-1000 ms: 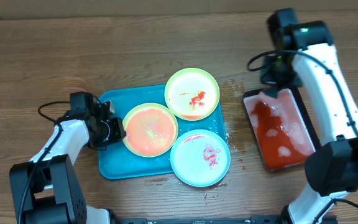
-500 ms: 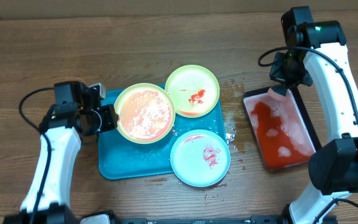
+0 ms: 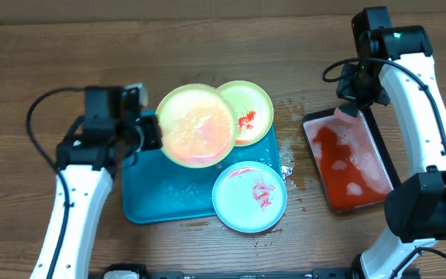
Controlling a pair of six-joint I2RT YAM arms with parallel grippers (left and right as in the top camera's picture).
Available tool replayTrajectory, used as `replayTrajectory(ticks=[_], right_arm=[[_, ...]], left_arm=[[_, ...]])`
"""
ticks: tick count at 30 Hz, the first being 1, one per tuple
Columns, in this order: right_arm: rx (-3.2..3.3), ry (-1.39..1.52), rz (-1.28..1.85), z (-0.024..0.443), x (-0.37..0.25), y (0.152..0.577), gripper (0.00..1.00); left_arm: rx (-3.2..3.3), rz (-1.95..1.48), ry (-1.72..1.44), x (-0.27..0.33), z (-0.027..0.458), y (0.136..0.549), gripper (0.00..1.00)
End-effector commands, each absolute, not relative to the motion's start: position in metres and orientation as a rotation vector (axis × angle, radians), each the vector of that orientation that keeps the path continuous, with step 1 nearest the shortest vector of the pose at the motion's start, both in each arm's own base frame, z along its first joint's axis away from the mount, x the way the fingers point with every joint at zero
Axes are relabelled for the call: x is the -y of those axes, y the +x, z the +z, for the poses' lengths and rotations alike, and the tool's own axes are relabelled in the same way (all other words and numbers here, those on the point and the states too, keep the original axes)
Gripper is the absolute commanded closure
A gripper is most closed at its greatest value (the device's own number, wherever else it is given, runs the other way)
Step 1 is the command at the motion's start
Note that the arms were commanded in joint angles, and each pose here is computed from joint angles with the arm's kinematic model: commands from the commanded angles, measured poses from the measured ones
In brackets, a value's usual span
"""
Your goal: Clean dirty plates on tray and stack at the side
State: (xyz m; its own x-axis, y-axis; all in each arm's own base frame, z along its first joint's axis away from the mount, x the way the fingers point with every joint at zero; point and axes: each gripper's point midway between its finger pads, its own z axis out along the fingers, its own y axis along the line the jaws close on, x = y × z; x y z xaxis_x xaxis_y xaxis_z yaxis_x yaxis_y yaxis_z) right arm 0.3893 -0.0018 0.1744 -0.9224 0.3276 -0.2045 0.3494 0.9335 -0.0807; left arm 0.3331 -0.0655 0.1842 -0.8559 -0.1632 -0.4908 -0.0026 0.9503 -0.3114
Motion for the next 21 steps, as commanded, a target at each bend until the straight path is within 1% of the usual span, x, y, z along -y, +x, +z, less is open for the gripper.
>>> replayTrajectory(ticks=[1, 5, 9, 14, 15, 21], right_arm=[[-2.888, 0.516, -0.141, 0.182, 0.015, 0.389, 0.96], [-2.884, 0.554, -0.085, 0.187, 0.028, 0.388, 0.96], [-2.824, 0.602, -0.06, 0.207, 0.047, 0.392, 0.96], [-2.679, 0.614, -0.044, 0.258, 0.058, 0.396, 0.96], [-2.63, 0.58, -0.042, 0.283, 0.058, 0.393, 0.96], [-2.488, 0.551, -0.018, 0.341, 0.054, 0.368, 0.96]], left_arm=[[-2.583, -0.348, -0.089, 0.083, 0.188, 0.35, 0.95], [-2.633, -0.374, 0.002, 0.118, 0.178, 0.365, 0.96], [-2.659, -0.396, 0.104, 0.158, 0.17, 0.382, 0.96], [-2.647, -0.404, 0.229, 0.204, 0.171, 0.399, 0.96], [-2.644, -0.414, 0.282, 0.224, 0.171, 0.405, 0.96], [-2.649, -0.421, 0.411, 0.27, 0.167, 0.416, 0.96]])
